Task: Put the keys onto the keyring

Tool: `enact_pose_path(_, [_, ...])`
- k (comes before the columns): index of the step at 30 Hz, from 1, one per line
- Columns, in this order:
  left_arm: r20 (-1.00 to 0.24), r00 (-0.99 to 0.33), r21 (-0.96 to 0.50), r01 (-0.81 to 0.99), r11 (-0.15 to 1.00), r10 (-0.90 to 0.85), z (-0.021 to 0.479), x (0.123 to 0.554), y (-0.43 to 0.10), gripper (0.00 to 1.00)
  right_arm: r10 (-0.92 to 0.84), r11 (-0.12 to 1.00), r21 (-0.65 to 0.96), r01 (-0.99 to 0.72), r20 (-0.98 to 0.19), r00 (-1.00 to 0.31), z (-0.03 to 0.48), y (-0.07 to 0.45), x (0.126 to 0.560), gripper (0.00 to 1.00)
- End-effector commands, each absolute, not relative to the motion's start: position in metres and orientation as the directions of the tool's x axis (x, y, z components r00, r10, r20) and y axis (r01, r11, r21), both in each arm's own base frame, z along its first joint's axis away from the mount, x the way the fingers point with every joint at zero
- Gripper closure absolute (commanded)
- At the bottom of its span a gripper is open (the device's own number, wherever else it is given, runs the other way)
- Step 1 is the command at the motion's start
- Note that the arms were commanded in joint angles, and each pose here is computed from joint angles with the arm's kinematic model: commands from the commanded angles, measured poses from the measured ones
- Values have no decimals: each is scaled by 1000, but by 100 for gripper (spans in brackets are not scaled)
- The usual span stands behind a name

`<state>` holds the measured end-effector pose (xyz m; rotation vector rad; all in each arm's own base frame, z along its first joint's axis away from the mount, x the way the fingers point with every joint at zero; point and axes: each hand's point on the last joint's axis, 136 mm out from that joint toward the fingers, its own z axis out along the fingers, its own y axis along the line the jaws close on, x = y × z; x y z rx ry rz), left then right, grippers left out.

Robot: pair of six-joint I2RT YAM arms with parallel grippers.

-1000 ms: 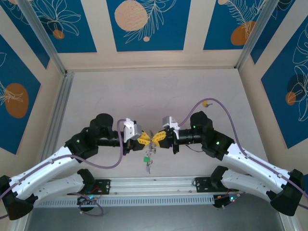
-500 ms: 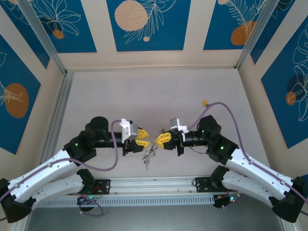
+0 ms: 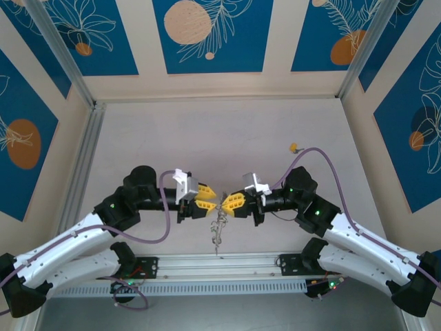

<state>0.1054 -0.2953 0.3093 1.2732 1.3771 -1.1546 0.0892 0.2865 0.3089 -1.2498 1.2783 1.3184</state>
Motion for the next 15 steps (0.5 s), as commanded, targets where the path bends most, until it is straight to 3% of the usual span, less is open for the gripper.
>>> enact_pose_path(1, [-991, -48, -52, 998, -29, 123, 321, 95, -297, 70, 8, -54, 28, -998, -1000, -29, 324, 287, 92, 100])
enact_pose_path(15, [-992, -39, -37, 999, 17, 120, 321, 96, -288, 70, 8, -16, 26, -1000, -1000, -26, 324, 285, 98, 100])
